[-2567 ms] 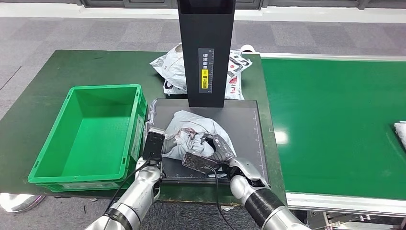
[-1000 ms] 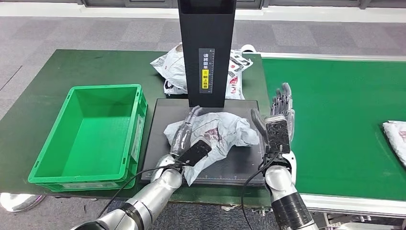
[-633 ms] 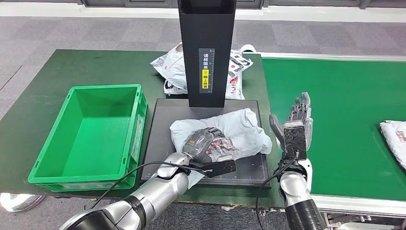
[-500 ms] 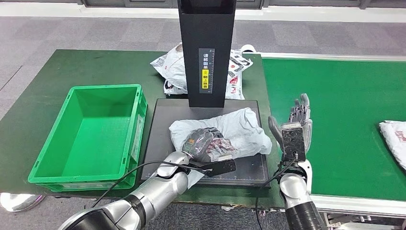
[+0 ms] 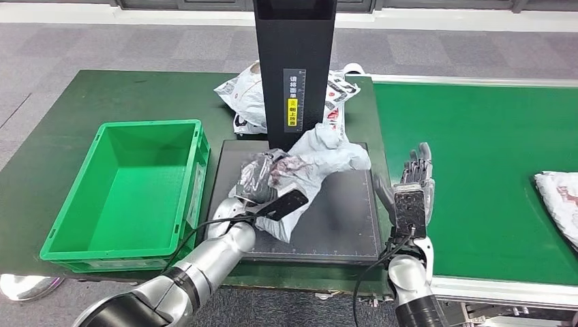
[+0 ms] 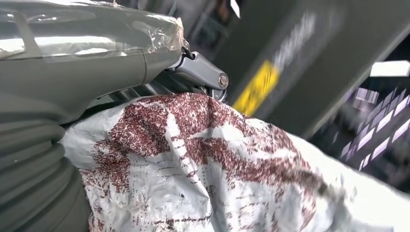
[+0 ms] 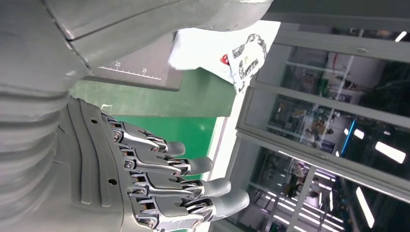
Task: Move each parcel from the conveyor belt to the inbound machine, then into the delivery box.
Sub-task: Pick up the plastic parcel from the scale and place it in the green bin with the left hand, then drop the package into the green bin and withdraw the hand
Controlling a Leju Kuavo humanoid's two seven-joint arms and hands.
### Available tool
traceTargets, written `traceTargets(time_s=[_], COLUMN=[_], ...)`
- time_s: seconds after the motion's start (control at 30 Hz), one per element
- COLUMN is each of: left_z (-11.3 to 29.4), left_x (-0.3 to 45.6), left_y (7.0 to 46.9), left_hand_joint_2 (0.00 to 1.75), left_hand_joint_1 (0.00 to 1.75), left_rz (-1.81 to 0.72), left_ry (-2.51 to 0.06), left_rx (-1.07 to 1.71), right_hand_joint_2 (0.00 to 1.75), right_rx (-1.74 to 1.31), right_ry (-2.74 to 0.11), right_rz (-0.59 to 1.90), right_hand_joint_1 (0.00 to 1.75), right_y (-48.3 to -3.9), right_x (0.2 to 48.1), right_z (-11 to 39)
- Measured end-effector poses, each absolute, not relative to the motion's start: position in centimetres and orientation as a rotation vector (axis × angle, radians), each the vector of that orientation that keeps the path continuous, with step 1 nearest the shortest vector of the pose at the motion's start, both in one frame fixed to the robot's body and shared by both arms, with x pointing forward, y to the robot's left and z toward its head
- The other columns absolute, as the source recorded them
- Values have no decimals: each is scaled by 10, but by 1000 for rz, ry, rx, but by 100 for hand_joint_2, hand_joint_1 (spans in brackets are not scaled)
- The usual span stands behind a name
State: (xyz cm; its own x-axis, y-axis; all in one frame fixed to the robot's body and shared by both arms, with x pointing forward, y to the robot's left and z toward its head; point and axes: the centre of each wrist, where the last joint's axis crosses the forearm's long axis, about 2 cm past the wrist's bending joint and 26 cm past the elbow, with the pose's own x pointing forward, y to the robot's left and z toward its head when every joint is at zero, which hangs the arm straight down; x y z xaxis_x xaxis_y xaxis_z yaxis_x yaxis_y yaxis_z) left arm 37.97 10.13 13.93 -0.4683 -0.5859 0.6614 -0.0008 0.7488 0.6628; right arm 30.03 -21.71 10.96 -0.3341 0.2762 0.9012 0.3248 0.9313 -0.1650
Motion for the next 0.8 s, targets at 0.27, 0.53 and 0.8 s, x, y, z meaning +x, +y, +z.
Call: traceTargets(time_s=[0.27,0.53,0.8], left_z=[177,231,211], left_x=[399,417,399], left_y=[120,172,240], left_hand_joint_2=[175,175,175], left_hand_joint_1=[175,175,175], left_rz=[-643,-700,-583], left_ry=[-2102,-2129,-1823], left_rx=[652,1252,1571], right_hand_joint_2=[175,175,175], right_rx=[-435,-445,-450], right_ry=[-1941,-1921,-1897], right_rz=[-64,-82,-59], right_hand_joint_1=[0,0,0], right_y=[-215,-214,-213], right_x=[298,284,267], right_z=[107,97,92])
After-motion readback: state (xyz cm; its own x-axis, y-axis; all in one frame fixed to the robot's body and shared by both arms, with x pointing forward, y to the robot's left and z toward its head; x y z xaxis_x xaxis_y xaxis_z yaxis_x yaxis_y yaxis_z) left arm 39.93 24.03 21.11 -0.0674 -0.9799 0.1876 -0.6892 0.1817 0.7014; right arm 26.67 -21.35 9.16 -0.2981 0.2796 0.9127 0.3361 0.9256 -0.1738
